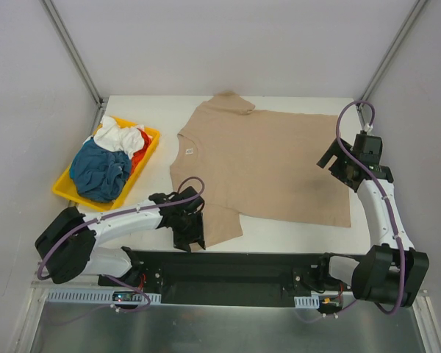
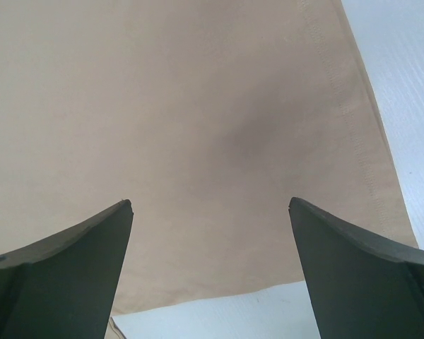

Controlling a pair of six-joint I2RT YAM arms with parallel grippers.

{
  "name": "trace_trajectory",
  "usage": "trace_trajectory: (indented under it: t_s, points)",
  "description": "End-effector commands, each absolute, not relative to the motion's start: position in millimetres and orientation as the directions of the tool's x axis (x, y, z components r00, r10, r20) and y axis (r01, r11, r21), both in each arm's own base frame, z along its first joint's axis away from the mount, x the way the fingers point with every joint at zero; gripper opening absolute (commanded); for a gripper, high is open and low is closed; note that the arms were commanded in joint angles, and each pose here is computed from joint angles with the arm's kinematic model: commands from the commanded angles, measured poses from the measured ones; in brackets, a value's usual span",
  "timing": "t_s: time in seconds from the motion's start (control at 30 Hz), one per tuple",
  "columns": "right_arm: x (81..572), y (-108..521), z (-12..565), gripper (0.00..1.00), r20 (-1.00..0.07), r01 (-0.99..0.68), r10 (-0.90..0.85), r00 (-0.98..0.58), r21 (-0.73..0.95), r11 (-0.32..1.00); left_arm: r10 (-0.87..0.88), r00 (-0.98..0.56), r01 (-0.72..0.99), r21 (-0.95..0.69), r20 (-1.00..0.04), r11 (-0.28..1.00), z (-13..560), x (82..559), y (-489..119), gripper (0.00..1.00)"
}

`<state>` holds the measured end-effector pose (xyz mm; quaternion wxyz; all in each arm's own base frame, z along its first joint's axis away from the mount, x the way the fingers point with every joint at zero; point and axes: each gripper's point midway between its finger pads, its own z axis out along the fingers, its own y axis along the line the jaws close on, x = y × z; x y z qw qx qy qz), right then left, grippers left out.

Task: Fold and stack the t-shirts
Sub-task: Grap the side of the flattened tshirt closest away from the robot with both arms

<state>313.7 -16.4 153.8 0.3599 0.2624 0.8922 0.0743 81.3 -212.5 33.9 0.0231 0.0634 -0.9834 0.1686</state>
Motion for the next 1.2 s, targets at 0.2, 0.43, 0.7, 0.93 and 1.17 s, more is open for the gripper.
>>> trace_trajectory:
  t_s: [0.2, 0.43, 0.7, 0.93, 1.17]
  points:
    - [316.6, -10.0, 147.0, 0.99, -0.571, 0.409, 0.537, -0.621, 0.349, 0.843, -0.130, -0.987, -0.149, -0.217, 0.099, 0.965, 12.6, 80.6, -205.2, 0.39]
    - [308.4, -12.5, 140.3, 0.99, -0.557, 0.444, 0.556, -0.617, 0.338, 0.830, -0.132, -0.987, -0.148, -0.207, 0.091, 0.967, 11.5, 83.3, -205.2, 0.08]
    - [262.0, -25.6, 129.3, 0.99, -0.519, 0.542, 0.591, -0.617, 0.265, 0.798, -0.090, -0.995, -0.097, -0.250, 0.039, 0.964, 22.9, 91.0, -209.1, 0.00]
    - [209.8, -41.0, 122.1, 0.99, -0.471, 0.651, 0.668, -0.576, 0.229, 0.723, -0.019, -0.997, 0.006, -0.326, -0.072, 0.945, 46.4, 105.1, -217.4, 0.00]
    - [184.5, -36.4, 96.3, 0.99, -0.356, 0.722, 0.754, -0.551, 0.248, 0.645, 0.020, -0.981, 0.093, -0.371, -0.195, 0.924, 73.0, 125.0, -224.7, 0.00]
